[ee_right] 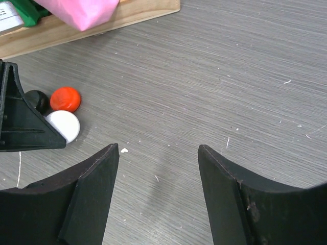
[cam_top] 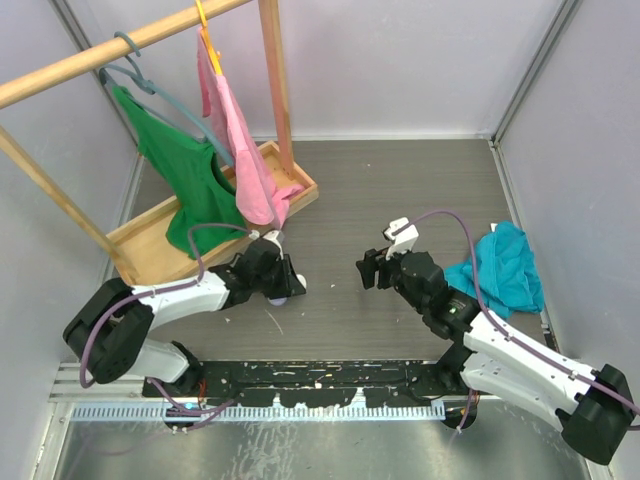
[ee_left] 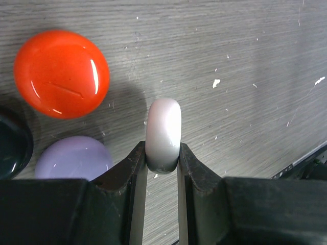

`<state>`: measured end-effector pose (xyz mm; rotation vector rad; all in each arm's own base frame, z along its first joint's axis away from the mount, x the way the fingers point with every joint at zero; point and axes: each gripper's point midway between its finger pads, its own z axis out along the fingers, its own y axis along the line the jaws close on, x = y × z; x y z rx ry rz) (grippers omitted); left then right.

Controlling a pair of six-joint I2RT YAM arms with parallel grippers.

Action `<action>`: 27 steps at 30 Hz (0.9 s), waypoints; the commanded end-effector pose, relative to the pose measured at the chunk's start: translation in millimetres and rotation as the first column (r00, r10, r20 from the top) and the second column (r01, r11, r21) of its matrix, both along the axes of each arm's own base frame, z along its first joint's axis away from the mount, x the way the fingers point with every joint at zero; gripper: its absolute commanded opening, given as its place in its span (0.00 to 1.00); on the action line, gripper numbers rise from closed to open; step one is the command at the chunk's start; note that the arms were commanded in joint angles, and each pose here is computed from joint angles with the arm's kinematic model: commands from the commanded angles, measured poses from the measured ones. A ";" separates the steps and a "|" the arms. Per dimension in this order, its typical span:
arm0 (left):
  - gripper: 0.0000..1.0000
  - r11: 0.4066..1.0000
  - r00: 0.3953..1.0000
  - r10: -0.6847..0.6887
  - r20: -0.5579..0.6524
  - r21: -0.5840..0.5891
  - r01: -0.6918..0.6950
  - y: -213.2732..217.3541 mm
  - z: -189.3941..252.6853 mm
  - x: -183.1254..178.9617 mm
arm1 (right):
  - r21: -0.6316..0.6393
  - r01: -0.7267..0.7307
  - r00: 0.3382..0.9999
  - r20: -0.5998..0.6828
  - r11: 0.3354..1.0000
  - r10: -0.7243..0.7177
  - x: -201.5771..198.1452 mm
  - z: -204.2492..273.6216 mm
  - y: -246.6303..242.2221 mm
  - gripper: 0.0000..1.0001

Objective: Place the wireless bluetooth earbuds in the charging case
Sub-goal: Place the charging case at the center of the board.

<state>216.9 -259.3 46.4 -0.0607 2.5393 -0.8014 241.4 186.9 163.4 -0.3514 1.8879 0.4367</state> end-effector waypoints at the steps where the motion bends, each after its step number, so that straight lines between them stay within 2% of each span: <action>1: 0.17 0.998 0.998 0.066 -0.011 -0.015 -0.067 -6.6 8.8 15.1 | 0.085 0.041 0.996 0.081 0.996 -0.048 8.2 25.5 -0.6 0.69; 8: 0.32 0.995 0.992 0.097 -0.075 0.044 -0.094 2.0 -2.4 9.5 | 0.096 0.034 0.996 0.083 0.995 -0.042 5.6 26.6 -1.1 0.69; 17: 0.52 0.994 0.992 0.103 -0.070 0.041 -0.100 2.9 1.8 10.2 | 0.104 0.046 0.995 0.079 0.994 -0.054 3.6 34.1 -4.8 0.69; 23: 0.59 0.994 0.993 0.110 -0.034 0.025 -0.109 13.1 23.7 3.7 | 0.091 0.099 0.994 0.048 0.991 -0.103 1.5 37.5 -15.9 0.70; 27: 0.63 0.990 0.990 0.135 0.034 0.028 -0.136 33.3 45.2 -2.7 | 0.085 0.172 0.984 0.033 0.981 -0.176 0.0 42.4 -32.1 0.72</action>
